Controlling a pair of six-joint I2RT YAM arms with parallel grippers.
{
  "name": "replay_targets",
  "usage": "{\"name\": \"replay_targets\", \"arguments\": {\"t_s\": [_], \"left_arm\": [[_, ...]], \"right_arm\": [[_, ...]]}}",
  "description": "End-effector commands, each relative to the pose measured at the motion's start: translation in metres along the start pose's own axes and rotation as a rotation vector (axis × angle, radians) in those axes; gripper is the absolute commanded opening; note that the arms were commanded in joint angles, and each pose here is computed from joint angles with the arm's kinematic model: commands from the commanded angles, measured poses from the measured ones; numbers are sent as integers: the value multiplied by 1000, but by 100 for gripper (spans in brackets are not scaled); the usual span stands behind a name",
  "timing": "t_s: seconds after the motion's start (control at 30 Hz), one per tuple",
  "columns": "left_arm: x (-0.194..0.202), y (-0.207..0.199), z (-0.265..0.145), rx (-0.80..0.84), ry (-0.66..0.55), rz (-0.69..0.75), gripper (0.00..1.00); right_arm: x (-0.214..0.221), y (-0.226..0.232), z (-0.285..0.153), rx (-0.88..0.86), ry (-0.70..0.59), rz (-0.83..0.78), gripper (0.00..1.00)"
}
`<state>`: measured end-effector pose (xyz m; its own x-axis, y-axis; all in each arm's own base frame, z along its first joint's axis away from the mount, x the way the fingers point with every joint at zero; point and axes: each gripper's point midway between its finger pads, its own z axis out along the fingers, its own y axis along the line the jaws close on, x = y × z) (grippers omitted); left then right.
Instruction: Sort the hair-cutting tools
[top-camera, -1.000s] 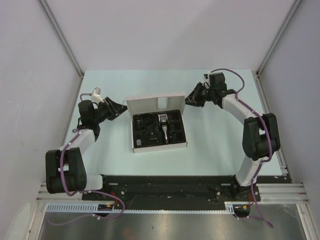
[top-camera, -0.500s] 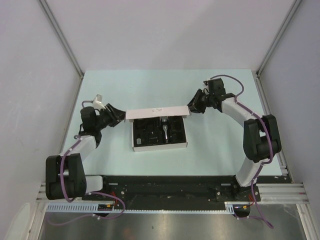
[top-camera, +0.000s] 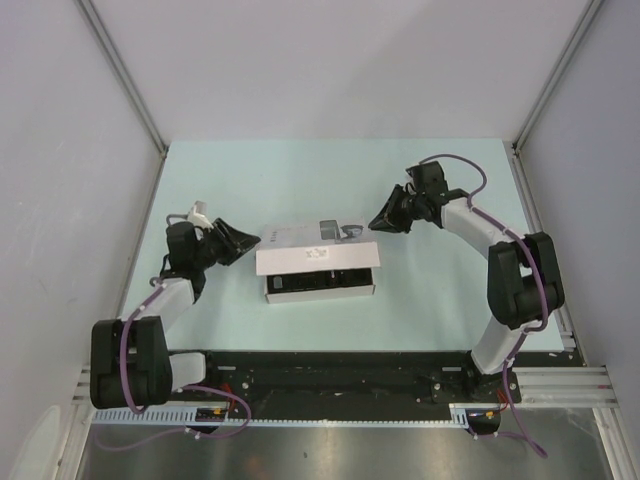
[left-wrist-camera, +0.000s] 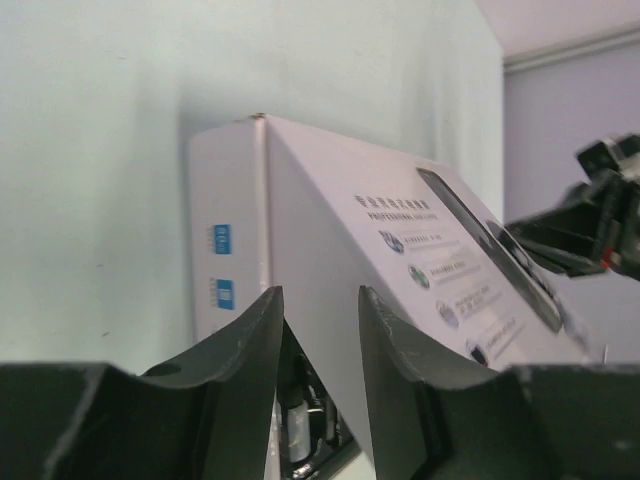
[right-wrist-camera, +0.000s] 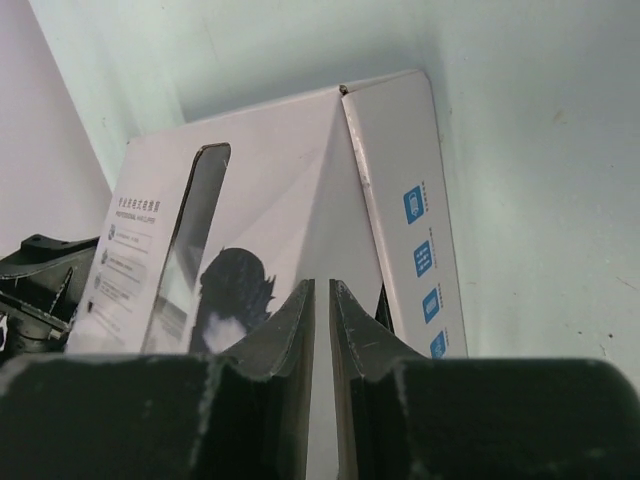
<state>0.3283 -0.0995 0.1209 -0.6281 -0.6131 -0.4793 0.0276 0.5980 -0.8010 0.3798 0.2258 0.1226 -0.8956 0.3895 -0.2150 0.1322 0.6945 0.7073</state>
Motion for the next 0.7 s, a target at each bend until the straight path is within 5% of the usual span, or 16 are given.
{"name": "replay_targets", "arguments": {"t_s": [0.0, 0.27, 0.47, 0.67], "left_arm": [[-5, 21, -10, -154, -63, 27, 41], [-20, 20, -27, -235, -138, 62, 43], [-7, 21, -40, -267, -90, 51, 52], [30, 2, -53, -153, 22, 82, 76]], "right_arm": [[-7, 2, -21, 52, -86, -50, 17], [-16, 3, -36, 92, -156, -62, 27], [-8, 9, -58, 108, -173, -145, 54], [23, 14, -82, 46, -130, -312, 77]]}}
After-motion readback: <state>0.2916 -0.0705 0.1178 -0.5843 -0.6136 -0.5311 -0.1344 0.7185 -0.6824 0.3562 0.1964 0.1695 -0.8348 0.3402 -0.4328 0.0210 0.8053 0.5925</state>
